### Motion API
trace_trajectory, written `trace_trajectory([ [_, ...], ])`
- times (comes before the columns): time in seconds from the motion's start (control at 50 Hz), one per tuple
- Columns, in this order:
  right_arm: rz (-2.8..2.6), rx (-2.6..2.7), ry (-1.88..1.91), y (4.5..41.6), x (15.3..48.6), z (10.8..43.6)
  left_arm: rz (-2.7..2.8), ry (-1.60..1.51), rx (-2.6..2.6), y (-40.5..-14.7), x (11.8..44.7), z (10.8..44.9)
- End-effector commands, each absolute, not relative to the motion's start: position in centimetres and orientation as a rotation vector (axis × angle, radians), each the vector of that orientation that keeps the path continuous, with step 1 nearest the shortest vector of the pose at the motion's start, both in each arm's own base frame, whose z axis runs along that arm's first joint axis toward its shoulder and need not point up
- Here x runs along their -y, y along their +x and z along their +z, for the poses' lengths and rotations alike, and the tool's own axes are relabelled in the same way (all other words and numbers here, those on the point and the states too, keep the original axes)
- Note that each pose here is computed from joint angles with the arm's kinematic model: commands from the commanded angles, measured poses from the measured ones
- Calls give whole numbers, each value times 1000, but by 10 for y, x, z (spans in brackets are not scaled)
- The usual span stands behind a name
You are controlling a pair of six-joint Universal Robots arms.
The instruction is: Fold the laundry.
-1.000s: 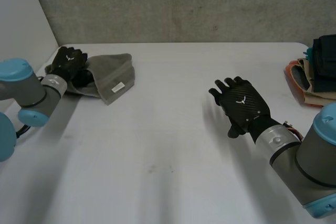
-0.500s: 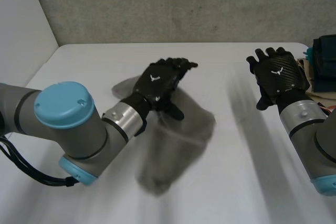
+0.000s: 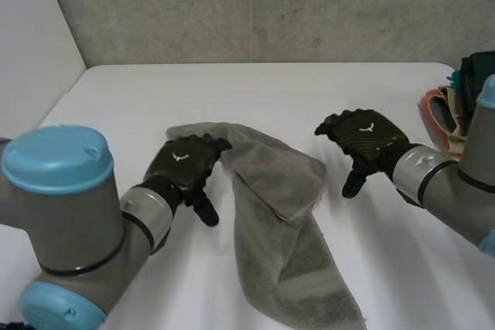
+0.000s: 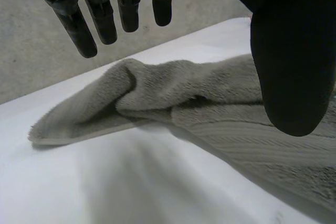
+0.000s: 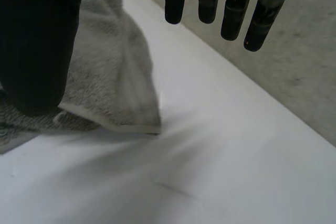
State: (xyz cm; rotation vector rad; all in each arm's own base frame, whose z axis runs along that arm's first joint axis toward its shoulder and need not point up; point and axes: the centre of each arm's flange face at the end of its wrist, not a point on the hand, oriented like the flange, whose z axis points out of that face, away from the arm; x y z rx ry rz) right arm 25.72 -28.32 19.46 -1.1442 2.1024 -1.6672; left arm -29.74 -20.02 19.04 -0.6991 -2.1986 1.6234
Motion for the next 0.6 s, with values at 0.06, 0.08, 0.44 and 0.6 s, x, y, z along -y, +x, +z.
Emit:
trace_trajectory([
  [0.06,-1584,-2051,-1274,281,260,174,1806,-627,2118,-301,243,193],
  [0.08,-1564,-2060,-1268,286,255,170,1845,-624,2107,-301,257,191],
  [0.44,-1838,-2305,-988,268,259,180,1675,-1078,1794,-355,281,155],
  [0.6,-1709,-2465,-928,224,258,177,1582,-1218,1625,-376,264,149],
])
